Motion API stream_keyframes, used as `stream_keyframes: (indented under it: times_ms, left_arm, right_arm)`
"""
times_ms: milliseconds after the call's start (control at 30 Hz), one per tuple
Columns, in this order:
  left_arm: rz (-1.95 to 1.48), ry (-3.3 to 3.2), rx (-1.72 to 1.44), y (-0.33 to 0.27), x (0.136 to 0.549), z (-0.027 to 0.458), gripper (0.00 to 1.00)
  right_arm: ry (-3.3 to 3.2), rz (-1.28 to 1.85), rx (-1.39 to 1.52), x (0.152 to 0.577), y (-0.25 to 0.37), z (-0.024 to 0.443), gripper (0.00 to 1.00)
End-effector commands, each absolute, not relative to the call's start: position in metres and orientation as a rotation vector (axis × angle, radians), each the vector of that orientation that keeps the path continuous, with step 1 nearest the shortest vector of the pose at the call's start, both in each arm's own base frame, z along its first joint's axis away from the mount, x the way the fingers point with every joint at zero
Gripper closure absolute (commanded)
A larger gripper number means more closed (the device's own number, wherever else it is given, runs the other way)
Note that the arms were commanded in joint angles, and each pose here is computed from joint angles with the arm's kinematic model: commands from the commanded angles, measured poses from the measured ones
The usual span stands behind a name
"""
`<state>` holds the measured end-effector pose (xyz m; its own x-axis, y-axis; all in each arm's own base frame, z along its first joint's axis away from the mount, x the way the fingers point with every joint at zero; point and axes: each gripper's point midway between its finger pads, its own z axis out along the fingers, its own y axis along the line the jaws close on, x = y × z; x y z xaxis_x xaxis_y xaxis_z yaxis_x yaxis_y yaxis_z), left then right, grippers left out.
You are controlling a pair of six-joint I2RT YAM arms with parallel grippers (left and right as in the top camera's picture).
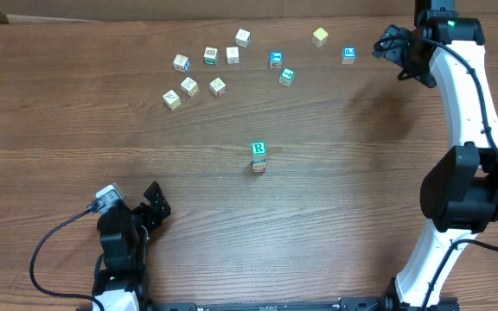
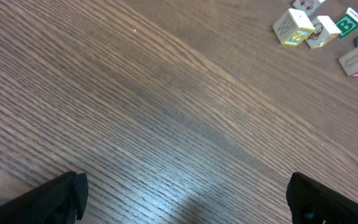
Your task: Form a tower
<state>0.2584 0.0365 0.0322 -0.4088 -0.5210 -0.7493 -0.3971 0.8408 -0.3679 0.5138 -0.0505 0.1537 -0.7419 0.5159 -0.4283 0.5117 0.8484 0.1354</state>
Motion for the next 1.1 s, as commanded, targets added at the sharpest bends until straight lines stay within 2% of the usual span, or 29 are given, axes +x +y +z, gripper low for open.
stream_keyframes:
  times_ms: [0,167,567,1067]
  left_arm:
    - [-0.143,2.036,-0.664,0.038,0.256,0.037,0.0]
    - [-0.135,2.033,-0.639,0.037,0.249,0.043,0.0]
    - [-0.055,1.895,-0.334,0.029,0.247,0.093,0.0]
    - [-0.053,1.75,-0.284,0.028,0.248,0.127,0.0]
  right_arm:
    - [2.546,0.009,0.749,0.517,-0.052,0.161,0.0]
    - [2.546,0.009,0.749,0.517,-0.052,0.161,0.0]
    - [2.546,0.009,0.749,0.517,-0.052,0.161,0.0]
    - [2.546,0.009,0.749,0.517,-0.052,0.161,0.0]
